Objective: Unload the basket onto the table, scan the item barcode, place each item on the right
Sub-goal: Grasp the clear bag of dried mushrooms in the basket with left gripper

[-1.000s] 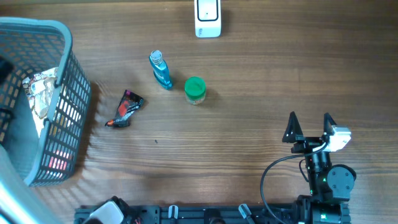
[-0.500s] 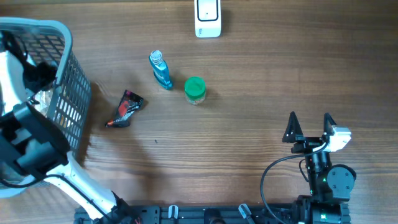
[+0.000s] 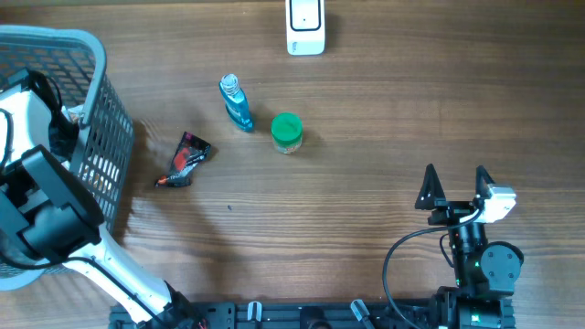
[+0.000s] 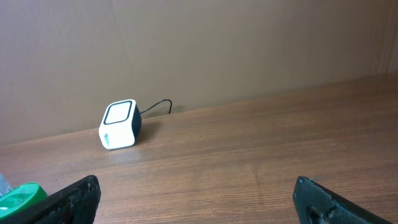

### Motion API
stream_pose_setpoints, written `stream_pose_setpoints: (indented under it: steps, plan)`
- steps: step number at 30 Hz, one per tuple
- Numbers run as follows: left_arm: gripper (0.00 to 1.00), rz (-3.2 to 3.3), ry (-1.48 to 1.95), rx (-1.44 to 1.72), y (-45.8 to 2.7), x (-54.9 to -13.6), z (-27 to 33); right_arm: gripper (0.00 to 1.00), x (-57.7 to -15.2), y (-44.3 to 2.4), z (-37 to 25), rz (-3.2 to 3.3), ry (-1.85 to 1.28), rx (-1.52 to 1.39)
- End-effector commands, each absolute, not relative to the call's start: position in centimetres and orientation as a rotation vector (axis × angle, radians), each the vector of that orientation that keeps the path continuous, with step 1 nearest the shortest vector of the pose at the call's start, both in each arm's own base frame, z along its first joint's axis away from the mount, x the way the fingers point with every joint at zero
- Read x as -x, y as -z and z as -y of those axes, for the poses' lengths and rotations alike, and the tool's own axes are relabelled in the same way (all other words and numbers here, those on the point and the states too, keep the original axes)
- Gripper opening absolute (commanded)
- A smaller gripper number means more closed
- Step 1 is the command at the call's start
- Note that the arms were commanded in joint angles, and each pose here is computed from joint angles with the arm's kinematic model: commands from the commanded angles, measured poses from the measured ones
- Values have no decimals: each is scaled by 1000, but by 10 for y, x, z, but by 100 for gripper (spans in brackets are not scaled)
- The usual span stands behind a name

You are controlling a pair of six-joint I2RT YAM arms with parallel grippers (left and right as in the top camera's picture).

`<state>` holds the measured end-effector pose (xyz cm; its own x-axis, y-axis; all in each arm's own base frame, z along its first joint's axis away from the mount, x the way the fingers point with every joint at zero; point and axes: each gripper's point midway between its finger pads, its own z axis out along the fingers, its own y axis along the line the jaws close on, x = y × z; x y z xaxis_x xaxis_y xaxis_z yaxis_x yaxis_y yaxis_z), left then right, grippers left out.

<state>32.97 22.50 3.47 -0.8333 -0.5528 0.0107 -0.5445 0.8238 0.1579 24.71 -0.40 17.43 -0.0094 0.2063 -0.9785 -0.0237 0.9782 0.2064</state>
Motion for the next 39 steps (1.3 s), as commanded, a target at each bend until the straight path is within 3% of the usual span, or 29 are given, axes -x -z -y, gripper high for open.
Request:
stream_pose_setpoints:
  steps: [1,8,13,21,28,30,32,35,38,39]
  plan:
    - [36,2923,157,-867,-24,-323,-216,100,-247,-176,1,-1565,-190,-127]
    - [4,2884,175,-851,-31,-313,-214,100,-247,-176,1,-1565,-189,-127]
    - [4,2962,228,-935,-83,-327,-223,100,-247,-176,1,-1565,-190,-127]
    - [4,3265,383,-1313,-248,-333,-226,100,-247,-176,1,-1565,-189,-127]
    - [4,3487,443,-1798,-381,-283,-197,100,-247,-176,1,-1565,-190,-127]
    - [4,3659,485,-1959,-444,-249,-174,100,-247,-176,1,-1565,-189,-127]
    - [4,3767,493,-1998,-473,-230,-157,100,-247,-176,1,-1565,-189,-127]
    - [4,4083,62,-1693,-499,-226,-103,100,-247,-176,1,-1565,-189,-127]
    - [4,4161,-255,-1367,-492,-247,-71,100,-247,-176,1,-1565,-189,-127]
    - [4,4179,-403,-1067,-481,-267,-49,100,-247,-176,1,-1565,-189,-127]
